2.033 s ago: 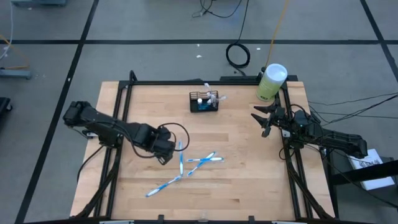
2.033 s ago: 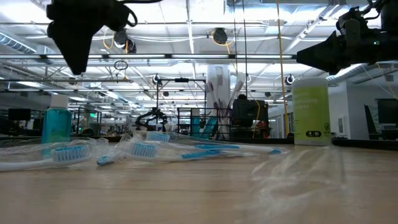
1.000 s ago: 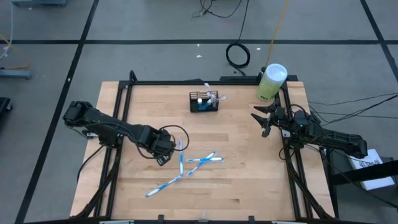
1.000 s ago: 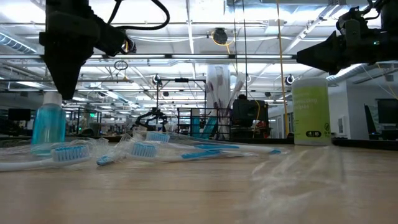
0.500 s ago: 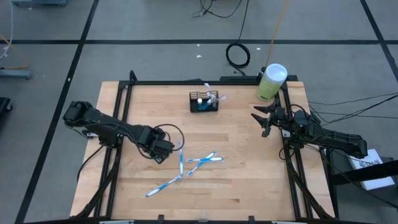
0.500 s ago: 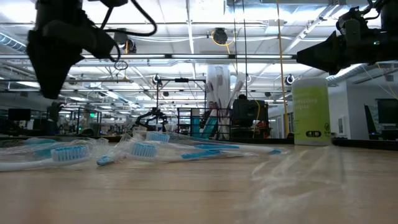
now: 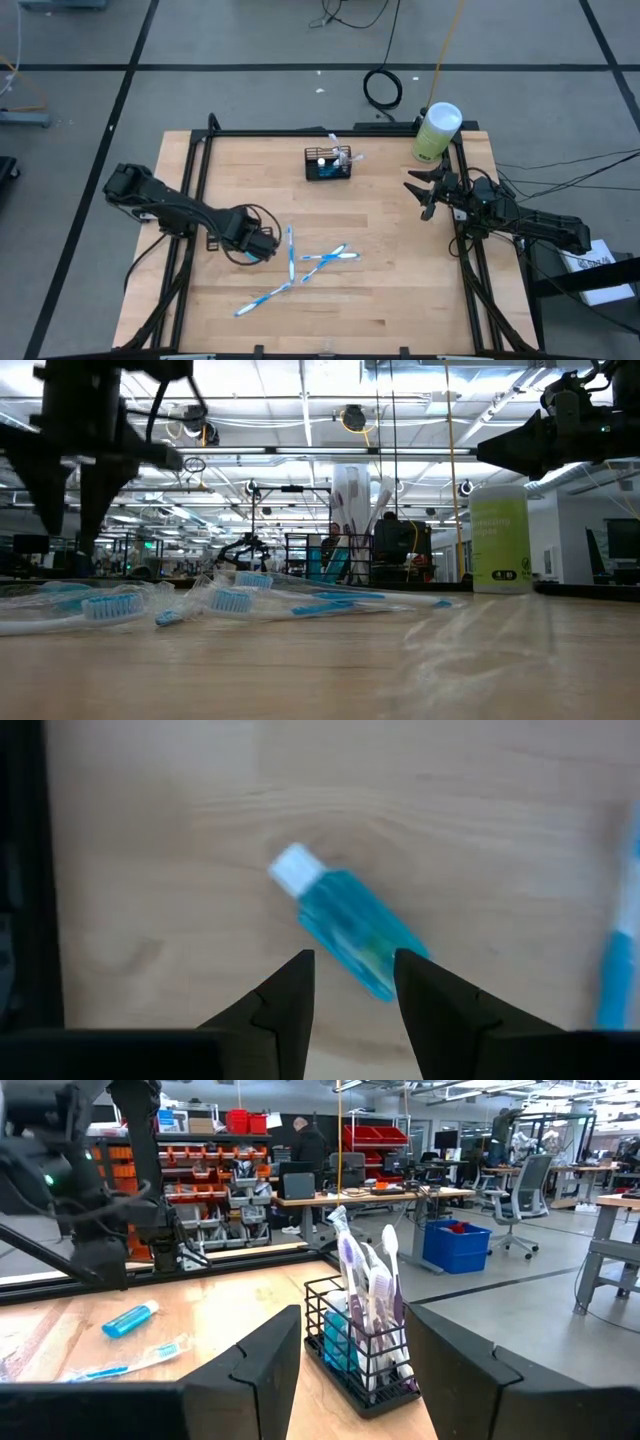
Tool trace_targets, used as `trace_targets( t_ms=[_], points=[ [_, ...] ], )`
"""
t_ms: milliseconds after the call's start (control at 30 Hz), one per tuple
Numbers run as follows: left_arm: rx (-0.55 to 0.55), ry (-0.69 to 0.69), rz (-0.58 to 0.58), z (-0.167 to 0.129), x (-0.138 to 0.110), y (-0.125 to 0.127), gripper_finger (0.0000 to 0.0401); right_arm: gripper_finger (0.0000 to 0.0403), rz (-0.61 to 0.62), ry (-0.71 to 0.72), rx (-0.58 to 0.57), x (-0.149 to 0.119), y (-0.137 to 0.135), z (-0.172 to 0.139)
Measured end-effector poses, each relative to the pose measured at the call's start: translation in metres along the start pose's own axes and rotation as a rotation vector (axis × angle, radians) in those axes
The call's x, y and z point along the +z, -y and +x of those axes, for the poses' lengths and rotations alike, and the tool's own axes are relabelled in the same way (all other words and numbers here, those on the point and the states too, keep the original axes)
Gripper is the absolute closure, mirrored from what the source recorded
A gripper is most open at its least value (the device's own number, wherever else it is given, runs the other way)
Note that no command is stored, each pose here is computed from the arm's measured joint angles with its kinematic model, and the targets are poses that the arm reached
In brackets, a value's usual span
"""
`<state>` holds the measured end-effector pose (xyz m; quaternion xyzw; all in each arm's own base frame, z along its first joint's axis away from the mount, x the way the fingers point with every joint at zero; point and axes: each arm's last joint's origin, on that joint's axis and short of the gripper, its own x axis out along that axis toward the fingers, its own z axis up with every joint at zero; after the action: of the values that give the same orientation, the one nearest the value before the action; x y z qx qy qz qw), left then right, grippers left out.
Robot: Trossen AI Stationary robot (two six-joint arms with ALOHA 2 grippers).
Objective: Pick & Place toothbrushing station
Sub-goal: Put the blue mouthwash into the middle compartment of the wire organizer
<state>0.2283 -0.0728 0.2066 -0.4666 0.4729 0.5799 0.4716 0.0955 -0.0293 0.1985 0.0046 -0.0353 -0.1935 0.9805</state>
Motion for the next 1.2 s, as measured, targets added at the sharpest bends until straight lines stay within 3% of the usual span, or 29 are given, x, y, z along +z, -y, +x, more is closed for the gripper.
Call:
trace_targets(
  t_ms=[233, 500, 767, 1067, 1200],
  points=[
    [0.081, -0.039, -0.082, 0.048, 0.004, -0.015, 0.0254, 0.0231, 0.0, 0.0, 0.0, 0.0, 0.0, 0.0],
    [-0.025, -0.117, -0.058, 0.074, 0.011, -0.011, 0.0254, 0.0231, 0.0, 0.0, 0.0, 0.0, 0.0, 0.0],
    [-0.072, -0.113, 0.132, 0.069, 0.029, -0.008, 0.0254, 0.0232, 0.0, 0.0, 0.0, 0.0, 0.0, 0.0],
    [-0.308, -0.085, 0.11, 0.03, 0.031, -0.01, 0.0254, 0.0231, 0.0, 0.0, 0.0, 0.0, 0.0, 0.0],
    [-0.41, -0.057, 0.259, 0.013, 0.02, 0.002, 0.0254, 0.0232, 0.0, 0.0, 0.0, 0.0, 0.0, 0.0]
  ],
)
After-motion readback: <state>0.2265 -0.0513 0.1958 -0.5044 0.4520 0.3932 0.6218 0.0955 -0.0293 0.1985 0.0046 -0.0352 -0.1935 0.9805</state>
